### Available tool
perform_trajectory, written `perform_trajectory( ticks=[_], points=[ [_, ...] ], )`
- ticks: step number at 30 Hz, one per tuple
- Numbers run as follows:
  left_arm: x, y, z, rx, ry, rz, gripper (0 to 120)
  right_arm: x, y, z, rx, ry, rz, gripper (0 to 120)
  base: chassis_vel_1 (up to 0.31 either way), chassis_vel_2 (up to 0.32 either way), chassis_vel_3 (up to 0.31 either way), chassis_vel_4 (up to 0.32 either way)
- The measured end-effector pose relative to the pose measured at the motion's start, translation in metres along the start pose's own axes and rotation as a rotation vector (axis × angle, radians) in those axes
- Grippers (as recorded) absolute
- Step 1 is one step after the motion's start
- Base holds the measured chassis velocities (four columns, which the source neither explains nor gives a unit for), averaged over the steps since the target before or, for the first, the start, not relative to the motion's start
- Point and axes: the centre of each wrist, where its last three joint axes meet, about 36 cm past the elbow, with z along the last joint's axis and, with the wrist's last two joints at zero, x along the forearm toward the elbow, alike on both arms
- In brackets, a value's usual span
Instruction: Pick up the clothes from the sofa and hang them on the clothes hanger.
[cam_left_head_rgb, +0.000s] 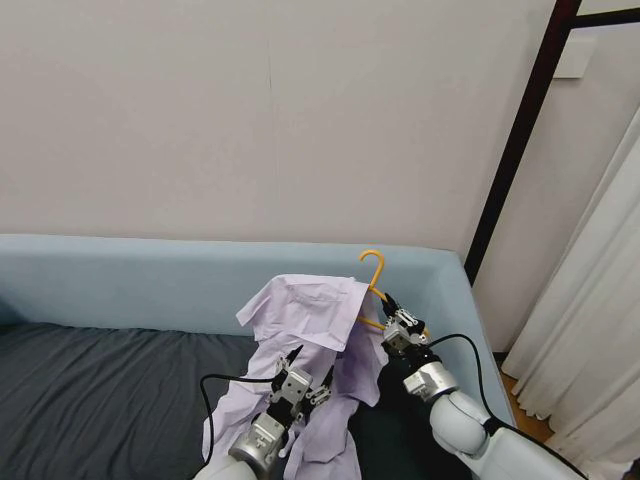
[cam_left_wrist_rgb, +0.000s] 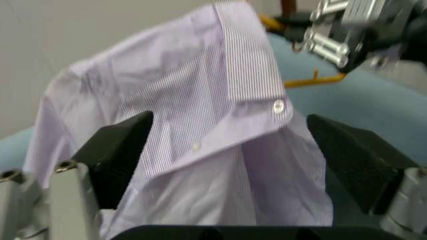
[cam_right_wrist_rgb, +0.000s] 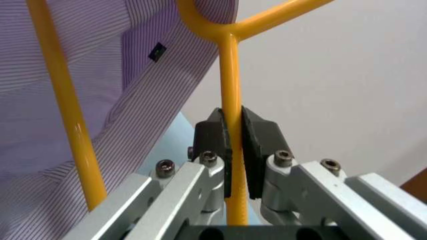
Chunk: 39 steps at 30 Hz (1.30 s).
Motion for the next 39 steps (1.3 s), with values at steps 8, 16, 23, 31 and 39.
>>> perform_trajectory(
  ticks=[8,16,23,31,39],
  points=[
    [-0.018,0.073,-0.016,-0.012,-0.117,0.101,100,0.0,-0.001,0.002,0.006,-0.007,0.017,4,0.0,0.0,0.0,0.0],
    [-0.069,0.16,-0.057,-0.082,-0.161,0.172,100,-0.001,0.004,-0.003,0.011,-0.039,0.005,4,0.0,0.0,0.0,0.0],
    [-0.108,0.23,-0.085,-0.115,-0.112,0.348,100,-0.005,0.01,-0.005,0.01,-0.043,0.011,4,0.0,0.0,0.0,0.0],
    [-0.157,0.267,-0.083,-0.094,-0.044,0.641,95,-0.008,0.009,-0.004,0.03,-0.054,0.015,4,0.0,0.0,0.0,0.0],
    [-0.207,0.29,-0.105,-0.157,0.006,0.783,93,-0.005,0.008,-0.003,0.047,-0.08,0.014,4,0.0,0.0,0.0,0.0]
  ],
)
